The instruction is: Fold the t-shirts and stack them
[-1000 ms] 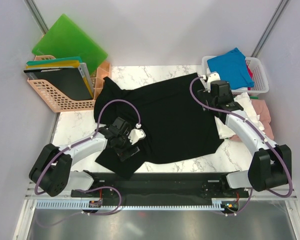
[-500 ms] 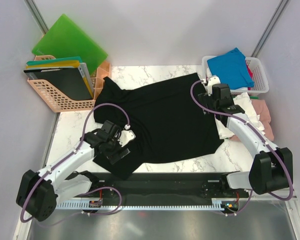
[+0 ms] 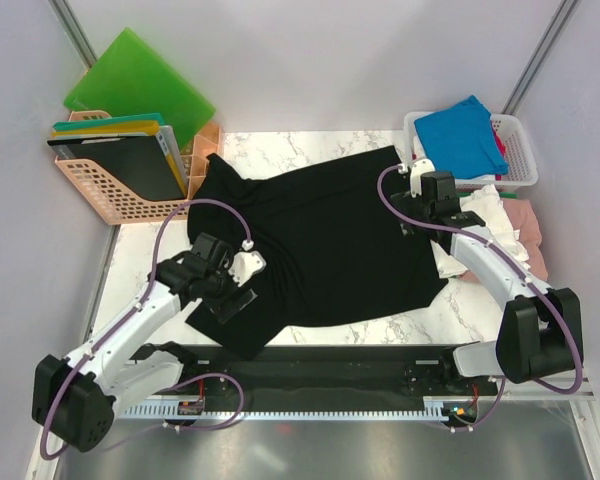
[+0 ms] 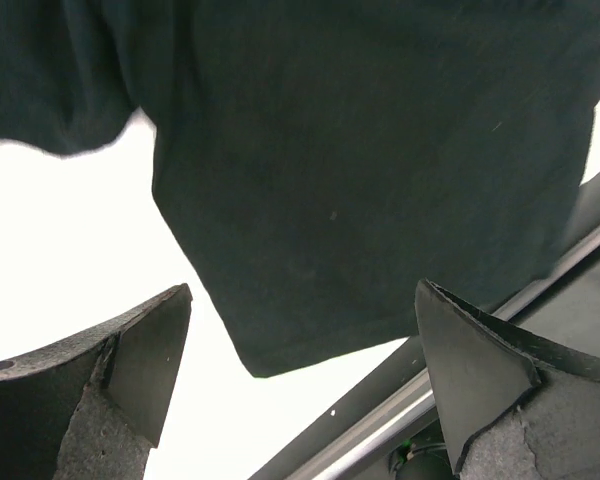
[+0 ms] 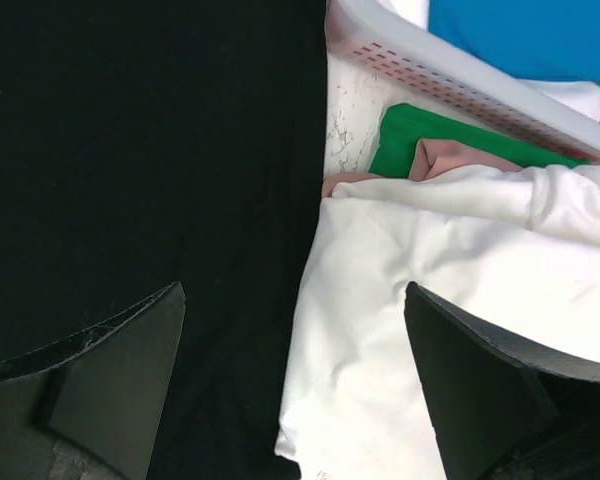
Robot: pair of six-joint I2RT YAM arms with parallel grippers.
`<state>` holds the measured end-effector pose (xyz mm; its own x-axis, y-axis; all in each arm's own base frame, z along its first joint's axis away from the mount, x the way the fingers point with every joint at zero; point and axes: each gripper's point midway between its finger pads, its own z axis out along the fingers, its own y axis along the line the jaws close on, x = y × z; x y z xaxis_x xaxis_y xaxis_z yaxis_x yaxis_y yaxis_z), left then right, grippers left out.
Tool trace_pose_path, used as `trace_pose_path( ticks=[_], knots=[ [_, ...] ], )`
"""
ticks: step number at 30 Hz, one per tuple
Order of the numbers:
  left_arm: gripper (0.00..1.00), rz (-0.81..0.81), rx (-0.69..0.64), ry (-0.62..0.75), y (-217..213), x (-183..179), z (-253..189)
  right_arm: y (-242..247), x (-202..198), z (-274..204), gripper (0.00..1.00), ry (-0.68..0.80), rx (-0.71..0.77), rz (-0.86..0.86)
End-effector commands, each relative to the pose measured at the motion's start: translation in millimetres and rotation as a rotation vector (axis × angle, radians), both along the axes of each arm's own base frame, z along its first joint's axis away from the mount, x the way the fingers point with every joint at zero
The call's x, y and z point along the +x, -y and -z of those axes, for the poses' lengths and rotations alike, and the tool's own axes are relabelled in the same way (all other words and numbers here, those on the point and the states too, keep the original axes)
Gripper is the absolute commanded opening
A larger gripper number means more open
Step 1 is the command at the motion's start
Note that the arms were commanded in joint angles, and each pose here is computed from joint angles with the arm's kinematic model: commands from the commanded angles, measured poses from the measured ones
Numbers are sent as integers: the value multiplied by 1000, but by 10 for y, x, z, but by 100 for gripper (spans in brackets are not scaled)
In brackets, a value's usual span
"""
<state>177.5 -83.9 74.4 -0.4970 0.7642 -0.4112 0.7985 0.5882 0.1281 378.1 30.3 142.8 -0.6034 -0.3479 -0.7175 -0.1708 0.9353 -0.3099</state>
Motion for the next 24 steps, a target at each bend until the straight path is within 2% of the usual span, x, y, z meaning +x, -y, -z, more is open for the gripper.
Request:
trace_pose_path(
  ticks=[1,6,9,16,24],
  knots=[
    [100,70,-92,5,256,137,-161,-4,-11,9,98,15,16,7],
    [100,97,-8,-125,220,135,172,5,-29,-11,98,22,13,9],
    [100,97,31,-158,194,174,303,21,-30,-5,98,22,9,11],
    [100,133,41,-177,208,187,407,21,-43,71,98,9,1,10],
    [100,129,127,-185,9,114,657,9,-30,107,98,3,12,9]
  ],
)
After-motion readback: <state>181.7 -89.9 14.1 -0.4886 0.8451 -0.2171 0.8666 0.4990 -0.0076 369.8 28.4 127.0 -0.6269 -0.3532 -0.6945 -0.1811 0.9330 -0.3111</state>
